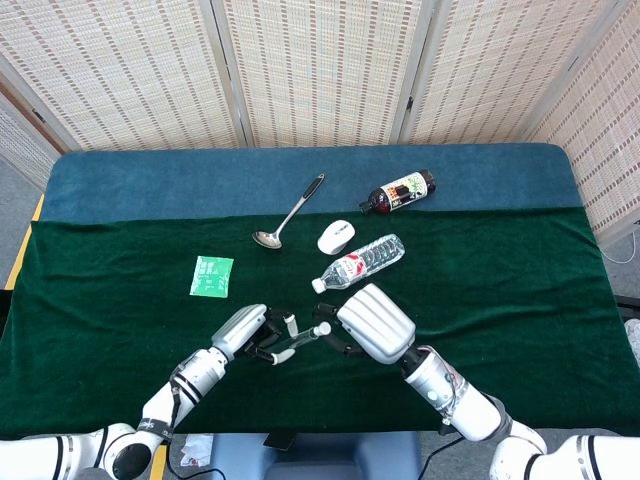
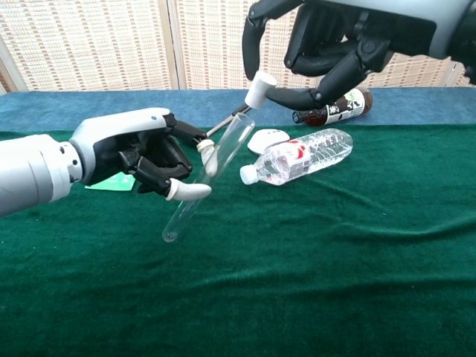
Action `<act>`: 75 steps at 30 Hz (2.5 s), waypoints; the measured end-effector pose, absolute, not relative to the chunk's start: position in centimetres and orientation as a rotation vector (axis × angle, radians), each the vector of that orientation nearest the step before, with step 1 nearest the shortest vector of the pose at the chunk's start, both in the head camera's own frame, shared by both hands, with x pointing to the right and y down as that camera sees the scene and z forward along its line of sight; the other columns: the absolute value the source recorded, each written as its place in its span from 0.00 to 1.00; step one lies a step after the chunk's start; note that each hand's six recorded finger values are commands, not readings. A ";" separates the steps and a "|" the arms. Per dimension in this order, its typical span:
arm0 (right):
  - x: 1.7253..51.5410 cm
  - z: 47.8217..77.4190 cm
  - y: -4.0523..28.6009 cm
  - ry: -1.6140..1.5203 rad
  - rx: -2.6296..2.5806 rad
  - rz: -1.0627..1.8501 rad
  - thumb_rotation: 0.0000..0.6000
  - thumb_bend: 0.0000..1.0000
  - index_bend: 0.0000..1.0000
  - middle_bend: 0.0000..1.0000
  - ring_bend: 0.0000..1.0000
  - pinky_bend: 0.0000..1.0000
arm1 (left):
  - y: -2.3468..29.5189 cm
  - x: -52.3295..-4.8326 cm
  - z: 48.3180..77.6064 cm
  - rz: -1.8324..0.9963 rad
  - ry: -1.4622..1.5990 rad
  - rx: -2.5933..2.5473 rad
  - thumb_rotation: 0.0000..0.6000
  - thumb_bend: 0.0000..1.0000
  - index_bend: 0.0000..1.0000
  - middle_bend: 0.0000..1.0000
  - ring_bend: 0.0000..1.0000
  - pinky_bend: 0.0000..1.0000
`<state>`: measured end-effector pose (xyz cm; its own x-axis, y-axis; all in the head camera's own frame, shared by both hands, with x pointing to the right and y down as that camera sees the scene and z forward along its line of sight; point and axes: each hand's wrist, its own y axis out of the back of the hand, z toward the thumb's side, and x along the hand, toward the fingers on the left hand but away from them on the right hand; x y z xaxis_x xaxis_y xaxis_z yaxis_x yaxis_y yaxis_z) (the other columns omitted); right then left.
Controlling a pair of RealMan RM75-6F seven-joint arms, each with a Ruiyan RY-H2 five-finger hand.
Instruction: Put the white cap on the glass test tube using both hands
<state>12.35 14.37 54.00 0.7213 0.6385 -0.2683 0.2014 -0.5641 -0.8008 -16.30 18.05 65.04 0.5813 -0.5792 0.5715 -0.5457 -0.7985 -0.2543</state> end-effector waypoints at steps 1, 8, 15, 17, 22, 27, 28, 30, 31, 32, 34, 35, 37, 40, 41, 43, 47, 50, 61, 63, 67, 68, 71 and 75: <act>12.4 54.1 14.4 -0.631 -2.130 0.705 1.00 0.51 0.78 1.00 1.00 1.00 | 18.1 -16.3 65.1 -1.023 0.977 -2.750 1.00 0.51 0.68 0.98 0.97 0.86; 12.4 54.4 14.5 -0.621 -2.127 0.722 1.00 0.51 0.78 1.00 1.00 1.00 | 18.1 -16.1 65.0 -1.016 0.974 -2.753 1.00 0.51 0.68 0.98 0.97 0.86; 12.1 54.5 14.5 -0.611 -2.126 0.726 1.00 0.51 0.78 1.00 1.00 1.00 | 18.0 -16.0 65.0 -1.019 0.973 -2.750 1.00 0.51 0.68 0.98 0.97 0.86; 12.0 54.5 14.5 -0.610 -2.127 0.724 1.00 0.51 0.78 1.00 1.00 1.00 | 18.0 -16.0 65.1 -1.023 0.973 -2.748 1.00 0.51 0.68 0.98 0.97 0.86; 11.8 54.5 14.5 -0.605 -2.125 0.722 1.00 0.51 0.78 1.00 1.00 1.00 | 18.0 -15.9 65.1 -1.025 0.971 -2.750 1.00 0.51 0.68 0.98 0.97 0.86; 11.7 54.6 14.4 -0.599 -2.123 0.725 1.00 0.51 0.78 1.00 1.00 1.00 | 18.0 -15.7 65.0 -1.023 0.964 -2.747 1.00 0.51 0.68 0.98 0.97 0.86; 11.7 54.7 14.5 -0.599 -2.123 0.725 1.00 0.51 0.78 1.00 1.00 1.00 | 18.0 -15.6 64.9 -1.024 0.965 -2.747 1.00 0.51 0.68 0.98 0.97 0.86; 11.6 54.7 14.5 -0.596 -2.123 0.726 1.00 0.51 0.78 1.00 1.00 1.00 | 18.0 -15.6 64.9 -1.025 0.966 -2.749 1.00 0.51 0.68 0.98 0.97 0.86; 11.6 54.7 14.5 -0.594 -2.124 0.727 1.00 0.51 0.78 1.00 1.00 1.00 | 18.0 -15.5 64.9 -1.026 0.965 -2.749 1.00 0.51 0.68 0.98 0.97 0.86; 11.6 54.7 14.5 -0.592 -2.124 0.727 1.00 0.51 0.78 1.00 1.00 1.00 | 18.0 -15.5 64.9 -1.027 0.961 -2.748 1.00 0.51 0.68 0.98 0.97 0.86; 11.5 54.8 14.6 -0.590 -2.124 0.728 1.00 0.51 0.78 1.00 1.00 1.00 | 18.0 -15.4 64.9 -1.030 0.958 -2.748 1.00 0.51 0.68 0.98 0.97 0.86; 11.5 54.8 14.6 -0.588 -2.124 0.729 1.00 0.51 0.78 1.00 1.00 1.00 | 18.1 -15.4 65.0 -1.031 0.959 -2.749 1.00 0.51 0.68 0.98 0.97 0.86; 11.5 54.8 14.6 -0.586 -2.123 0.729 1.00 0.51 0.78 1.00 1.00 1.00 | 18.1 -15.4 64.9 -1.030 0.959 -2.749 1.00 0.51 0.68 0.98 0.97 0.86; 11.5 54.7 14.6 -0.589 -2.123 0.727 1.00 0.51 0.78 1.00 1.00 1.00 | 18.1 -15.4 65.0 -1.033 0.960 -2.747 1.00 0.51 0.68 0.98 0.97 0.86; 11.5 54.7 14.6 -0.592 -2.122 0.725 1.00 0.51 0.78 1.00 1.00 1.00 | 18.1 -15.4 65.0 -1.034 0.961 -2.748 1.00 0.51 0.68 0.98 0.97 0.86; 11.6 54.6 14.6 -0.595 -2.121 0.725 1.00 0.51 0.78 1.00 1.00 1.00 | 18.0 -15.5 65.1 -1.037 0.963 -2.748 1.00 0.51 0.68 0.98 0.97 0.86; 11.7 54.7 14.6 -0.596 -2.122 0.728 1.00 0.51 0.78 1.00 1.00 1.00 | 18.0 -15.6 65.1 -1.039 0.964 -2.749 1.00 0.51 0.68 0.98 0.97 0.86; 11.7 54.8 14.7 -0.592 -2.123 0.732 1.00 0.51 0.78 1.00 1.00 1.00 | 18.0 -15.6 65.1 -1.036 0.966 -2.753 1.00 0.51 0.68 0.98 0.97 0.86; 11.2 55.2 15.0 -0.561 -2.126 0.742 1.00 0.51 0.78 1.00 1.00 1.00 | 17.9 -15.4 65.1 -1.032 0.965 -2.749 1.00 0.51 0.68 0.98 0.97 0.86; 11.1 55.4 15.0 -0.553 -2.125 0.748 1.00 0.51 0.78 1.00 1.00 1.00 | 17.9 -15.5 65.1 -1.036 0.965 -2.741 1.00 0.51 0.68 0.98 0.97 0.86; 11.0 55.6 15.1 -0.538 -2.122 0.761 1.00 0.51 0.78 1.00 1.00 1.00 | 17.7 -15.8 65.2 -1.046 0.969 -2.724 1.00 0.51 0.68 0.98 0.97 0.86; 11.0 55.7 15.2 -0.533 -2.122 0.766 1.00 0.51 0.78 1.00 1.00 1.00 | 17.7 -15.9 65.3 -1.049 0.970 -2.717 1.00 0.51 0.68 0.98 0.97 0.86; 10.9 56.0 15.3 -0.519 -2.121 0.776 1.00 0.51 0.78 1.00 1.00 1.00 | 17.5 -16.2 65.3 -1.057 0.976 -2.701 1.00 0.51 0.68 0.98 0.97 0.86; 10.8 56.4 15.5 -0.505 -2.118 0.785 1.00 0.51 0.78 1.00 1.00 1.00 | 17.5 -16.5 65.3 -1.064 0.977 -2.692 1.00 0.51 0.69 0.99 0.97 0.86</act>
